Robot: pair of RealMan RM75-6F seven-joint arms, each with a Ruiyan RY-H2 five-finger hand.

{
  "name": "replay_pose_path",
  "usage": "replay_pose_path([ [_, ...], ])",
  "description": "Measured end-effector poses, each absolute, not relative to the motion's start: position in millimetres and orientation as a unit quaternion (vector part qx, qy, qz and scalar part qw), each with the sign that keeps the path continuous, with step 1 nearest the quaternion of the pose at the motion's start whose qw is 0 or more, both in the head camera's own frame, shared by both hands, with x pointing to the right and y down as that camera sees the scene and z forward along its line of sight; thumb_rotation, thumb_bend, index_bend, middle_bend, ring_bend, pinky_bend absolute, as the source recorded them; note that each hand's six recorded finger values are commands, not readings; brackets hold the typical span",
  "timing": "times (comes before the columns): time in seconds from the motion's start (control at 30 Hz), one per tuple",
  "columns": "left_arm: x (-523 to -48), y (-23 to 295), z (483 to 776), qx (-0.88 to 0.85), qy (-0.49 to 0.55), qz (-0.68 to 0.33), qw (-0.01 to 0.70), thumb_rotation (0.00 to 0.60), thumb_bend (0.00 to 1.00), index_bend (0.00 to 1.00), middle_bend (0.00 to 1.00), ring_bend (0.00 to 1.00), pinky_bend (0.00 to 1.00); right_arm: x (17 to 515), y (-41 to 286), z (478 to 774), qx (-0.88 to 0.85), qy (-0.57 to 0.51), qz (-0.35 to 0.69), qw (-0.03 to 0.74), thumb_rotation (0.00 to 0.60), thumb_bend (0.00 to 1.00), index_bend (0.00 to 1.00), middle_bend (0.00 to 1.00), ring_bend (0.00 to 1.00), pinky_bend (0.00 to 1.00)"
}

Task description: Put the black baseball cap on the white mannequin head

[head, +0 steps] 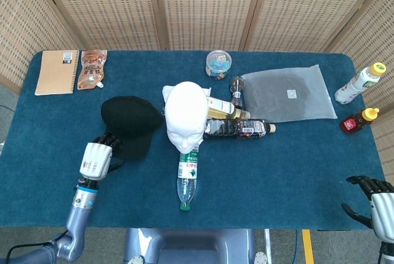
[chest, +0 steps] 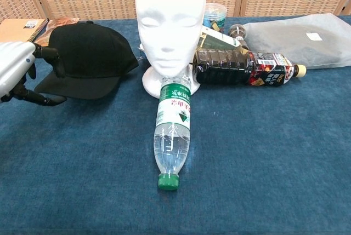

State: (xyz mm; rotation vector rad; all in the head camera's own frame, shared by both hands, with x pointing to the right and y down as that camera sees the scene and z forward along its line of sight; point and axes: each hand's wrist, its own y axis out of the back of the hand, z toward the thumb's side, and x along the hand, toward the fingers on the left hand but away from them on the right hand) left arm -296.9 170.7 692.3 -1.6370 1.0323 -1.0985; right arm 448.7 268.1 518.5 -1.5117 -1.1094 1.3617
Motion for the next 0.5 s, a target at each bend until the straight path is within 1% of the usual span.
replay_pose_path([
  [0.23,-288,135,692,-0.657,0.419,-0.444,0.442,0.600,0.12,0.51,0.48,0.32,0.51,452,270,517,-0.594,-0.444,0.539,0.399,0.600,0.16,0.37,0.42,0.44,0.41],
  [0.5,-286,104,716,-0.644,0.409,-0.476,0.437,0.600,0.13,0.51,0.46,0.31,0.50,452,268,515,-0.592,-0.446,0.537,0.403,0.600,0.16,0.37,0.42,0.44,0.41],
])
